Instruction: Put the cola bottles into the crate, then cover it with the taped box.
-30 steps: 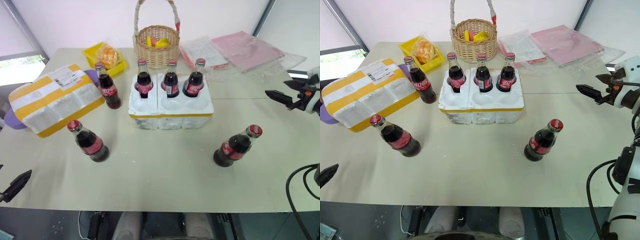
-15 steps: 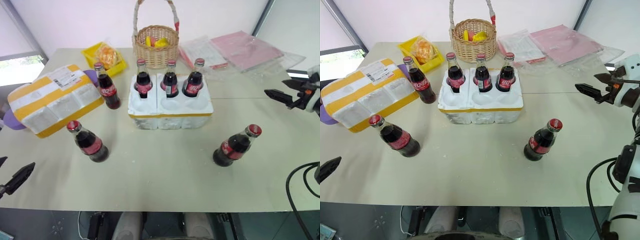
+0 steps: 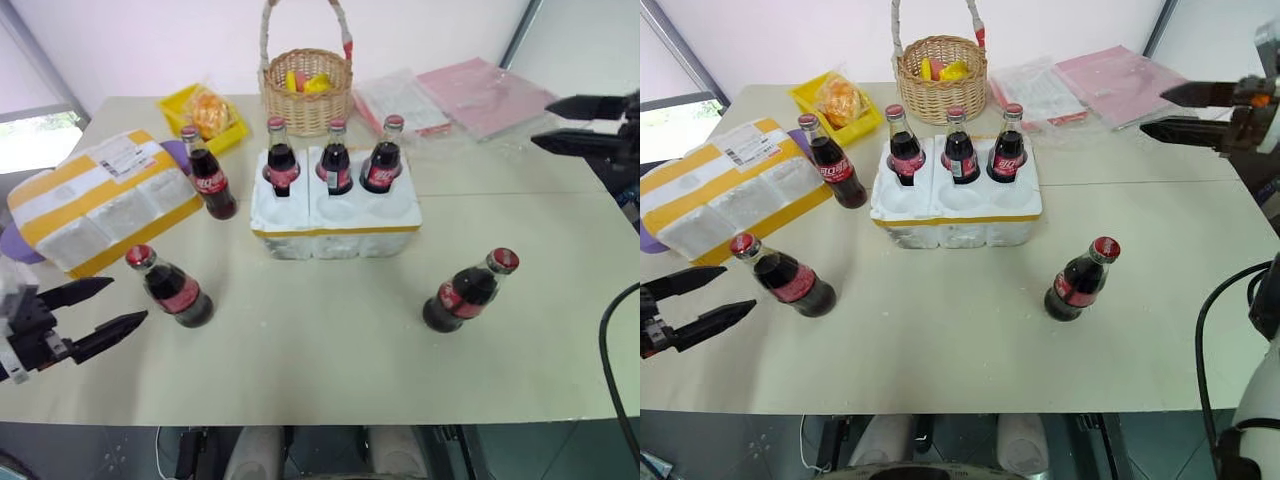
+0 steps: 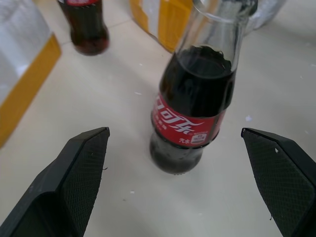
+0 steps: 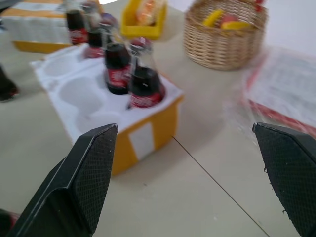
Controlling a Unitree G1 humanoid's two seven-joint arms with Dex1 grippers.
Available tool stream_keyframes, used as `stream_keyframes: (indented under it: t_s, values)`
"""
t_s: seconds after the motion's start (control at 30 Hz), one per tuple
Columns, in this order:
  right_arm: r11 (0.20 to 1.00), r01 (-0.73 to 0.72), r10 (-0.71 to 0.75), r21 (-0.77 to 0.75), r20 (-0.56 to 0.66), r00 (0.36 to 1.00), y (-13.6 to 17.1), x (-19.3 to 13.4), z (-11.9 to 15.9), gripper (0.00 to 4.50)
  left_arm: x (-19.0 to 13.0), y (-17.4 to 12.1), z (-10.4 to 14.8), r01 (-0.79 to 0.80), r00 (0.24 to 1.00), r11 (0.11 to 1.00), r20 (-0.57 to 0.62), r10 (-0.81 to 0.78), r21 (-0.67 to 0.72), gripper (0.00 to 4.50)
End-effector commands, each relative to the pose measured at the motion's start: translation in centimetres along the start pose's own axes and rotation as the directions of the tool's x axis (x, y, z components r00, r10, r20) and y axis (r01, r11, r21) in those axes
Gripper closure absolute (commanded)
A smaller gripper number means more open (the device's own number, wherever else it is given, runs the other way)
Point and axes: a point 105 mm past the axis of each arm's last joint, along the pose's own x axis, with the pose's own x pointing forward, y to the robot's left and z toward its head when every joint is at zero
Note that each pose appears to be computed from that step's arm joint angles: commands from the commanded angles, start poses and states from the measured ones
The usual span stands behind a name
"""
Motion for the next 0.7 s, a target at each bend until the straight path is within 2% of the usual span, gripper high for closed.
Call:
stream_keyframes:
  t_s: [0.03,0.27,0.7]
  values:
    - [0.994,-0.09,0.092,-0.057,0.037,0.995,1.9,0.2,2.3,0.0,0.4,0.3,0.1,0.017,1.0,0.999,-0.014,-0.016,0.032,0.03]
    - [0.979,-0.184,0.19,-0.092,0.066,0.979,3.9,0.8,4.1,0.0,3.3,0.1,-1.3,0.077,0.997,0.995,-0.035,-0.075,0.065,0.03]
    - [0.979,-0.189,0.193,-0.071,0.062,0.979,4.1,0.5,3.5,0.0,6.6,0.2,-1.0,0.115,0.993,0.989,0.024,-0.118,0.091,0.03]
